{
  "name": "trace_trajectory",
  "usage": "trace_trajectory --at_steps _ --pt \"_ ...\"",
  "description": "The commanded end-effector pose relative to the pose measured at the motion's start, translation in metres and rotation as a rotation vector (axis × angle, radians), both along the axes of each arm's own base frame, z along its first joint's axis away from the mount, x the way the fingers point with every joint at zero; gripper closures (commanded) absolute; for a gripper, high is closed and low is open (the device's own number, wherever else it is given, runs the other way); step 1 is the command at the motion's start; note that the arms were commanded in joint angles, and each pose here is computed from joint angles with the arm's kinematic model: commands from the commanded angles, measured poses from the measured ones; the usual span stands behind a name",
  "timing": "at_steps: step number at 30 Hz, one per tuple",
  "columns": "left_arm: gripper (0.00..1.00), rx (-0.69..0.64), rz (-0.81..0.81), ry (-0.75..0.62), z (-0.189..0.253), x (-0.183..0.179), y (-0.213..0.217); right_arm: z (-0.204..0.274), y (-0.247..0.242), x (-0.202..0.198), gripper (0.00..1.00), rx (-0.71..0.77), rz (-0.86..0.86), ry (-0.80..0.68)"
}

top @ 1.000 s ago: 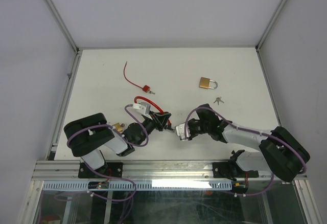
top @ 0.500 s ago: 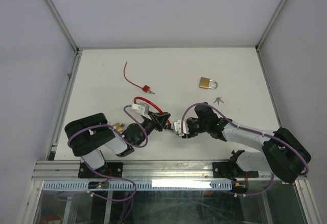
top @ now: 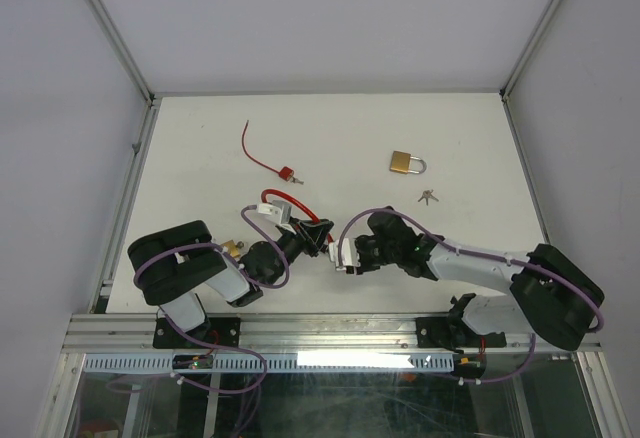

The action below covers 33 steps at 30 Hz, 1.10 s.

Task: Lock with the key
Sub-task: Lock the lock.

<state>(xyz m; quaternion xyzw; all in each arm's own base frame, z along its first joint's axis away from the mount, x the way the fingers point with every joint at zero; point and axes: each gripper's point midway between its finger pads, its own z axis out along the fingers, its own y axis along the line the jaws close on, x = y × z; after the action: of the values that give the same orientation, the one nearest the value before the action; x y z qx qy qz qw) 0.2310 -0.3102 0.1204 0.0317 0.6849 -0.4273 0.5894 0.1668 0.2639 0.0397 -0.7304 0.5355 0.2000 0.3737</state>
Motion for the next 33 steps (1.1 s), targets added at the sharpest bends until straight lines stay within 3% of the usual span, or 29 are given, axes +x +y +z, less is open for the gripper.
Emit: trace_trajectory --at_steps 1,14,33 --pt "1.0 0.064 -0.003 0.033 -0.024 -0.007 0.007 0.013 0.012 0.015 0.65 0.037 -0.032 -0.056" --pt "1.0 0.048 0.002 0.039 -0.023 -0.007 0.008 0.012 0.016 0.018 0.76 0.043 -0.061 -0.05" --pt "1.0 0.029 0.023 0.033 -0.024 -0.008 0.016 0.02 0.02 0.024 0.87 0.057 -0.159 0.133"
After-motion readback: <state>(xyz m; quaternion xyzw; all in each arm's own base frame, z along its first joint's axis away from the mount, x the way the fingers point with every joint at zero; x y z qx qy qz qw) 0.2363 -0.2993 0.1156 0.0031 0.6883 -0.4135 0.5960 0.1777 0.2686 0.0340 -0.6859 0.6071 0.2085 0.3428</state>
